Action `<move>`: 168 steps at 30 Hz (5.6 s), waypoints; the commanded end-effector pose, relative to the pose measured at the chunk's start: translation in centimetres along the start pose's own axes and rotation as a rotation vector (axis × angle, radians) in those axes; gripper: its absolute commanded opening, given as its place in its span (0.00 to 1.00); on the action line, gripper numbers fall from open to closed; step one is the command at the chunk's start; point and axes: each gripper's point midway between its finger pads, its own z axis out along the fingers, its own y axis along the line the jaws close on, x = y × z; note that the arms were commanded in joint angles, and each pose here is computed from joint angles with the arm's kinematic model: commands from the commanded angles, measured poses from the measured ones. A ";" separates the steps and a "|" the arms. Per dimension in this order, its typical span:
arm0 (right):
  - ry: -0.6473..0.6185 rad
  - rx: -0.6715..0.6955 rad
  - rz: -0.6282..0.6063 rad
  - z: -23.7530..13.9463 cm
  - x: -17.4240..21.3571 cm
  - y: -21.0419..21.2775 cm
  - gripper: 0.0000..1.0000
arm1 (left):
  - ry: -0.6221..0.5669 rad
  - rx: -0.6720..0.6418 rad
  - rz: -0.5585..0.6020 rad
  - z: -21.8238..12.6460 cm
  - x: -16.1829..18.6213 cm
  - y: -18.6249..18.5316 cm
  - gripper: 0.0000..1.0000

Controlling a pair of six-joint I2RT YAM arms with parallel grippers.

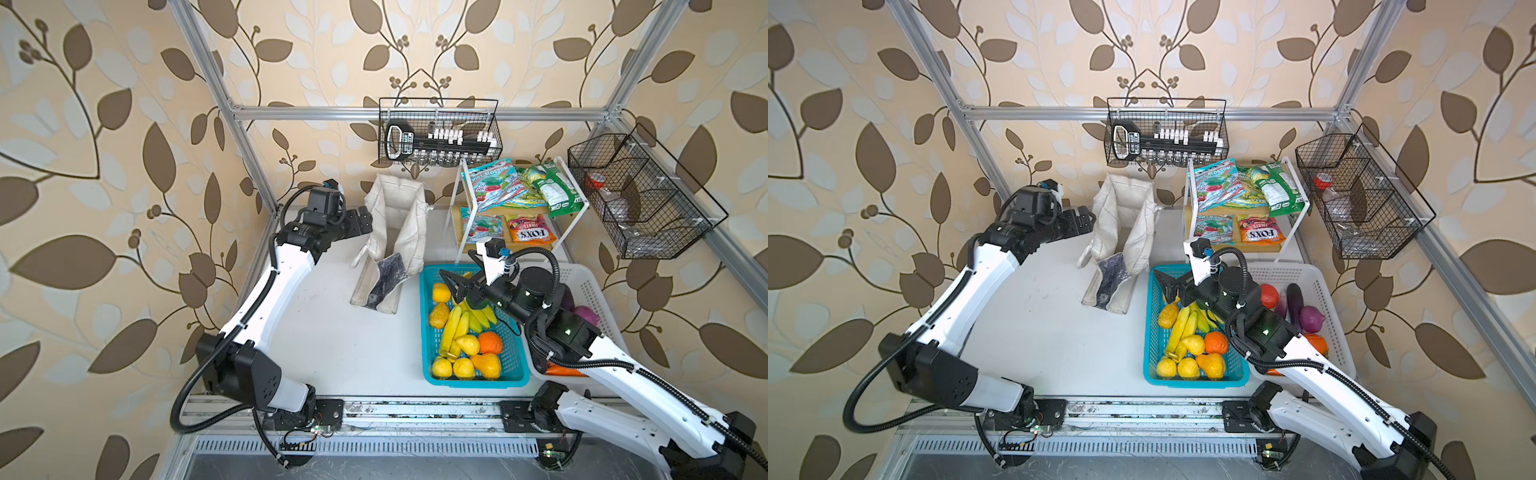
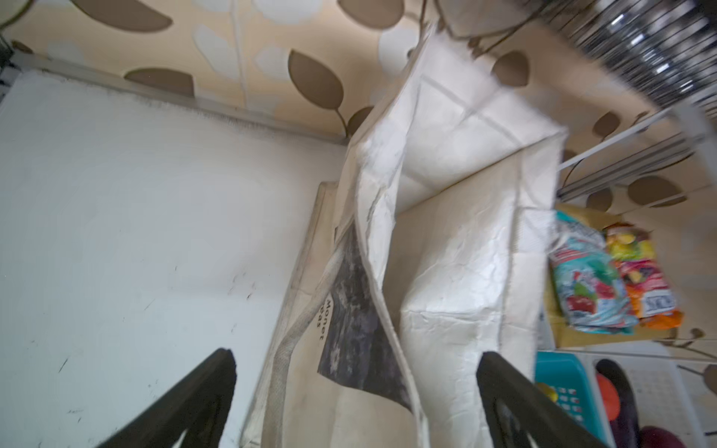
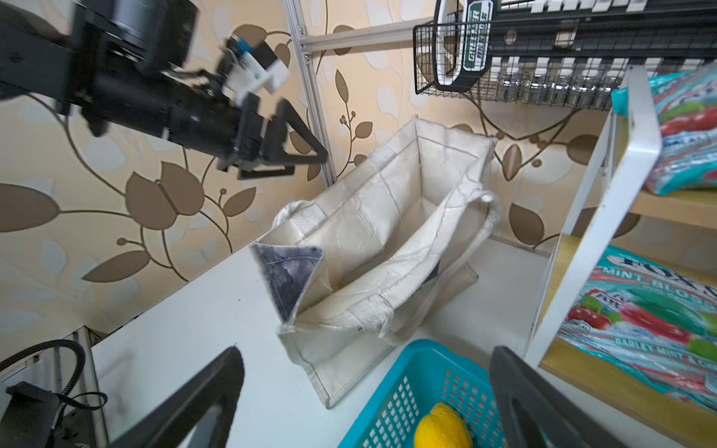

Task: Place the food into the grocery bag and tie it
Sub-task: 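Reach the left gripper to the near bag handle while the right reaches the far one, then grasp both tote bag handles and pull them apart to open the bag mouth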

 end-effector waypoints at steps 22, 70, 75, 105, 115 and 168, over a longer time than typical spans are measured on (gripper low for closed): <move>0.084 0.043 0.010 2.5 1.8 -0.4 1.00 | 0.139 0.068 0.048 0.2 1.3 -3.1 0.00; 0.578 0.098 0.024 11.4 6.0 3.6 0.00 | -0.034 -0.169 -0.091 -11.7 7.1 5.5 0.00; 0.660 0.123 0.001 9.9 5.7 1.4 0.00 | -0.040 -0.328 -0.031 -13.5 6.6 8.3 0.00; 0.641 0.005 0.001 9.8 6.8 1.7 0.07 | 0.122 -0.146 0.002 -8.3 8.0 6.9 0.71; 0.605 -0.013 0.059 11.9 6.8 2.2 0.52 | 0.249 -0.138 -0.004 -4.9 7.5 6.3 0.30; 0.668 0.109 -0.003 7.7 8.7 -1.5 0.34 | 0.095 -0.222 -0.017 -6.9 8.4 9.0 0.00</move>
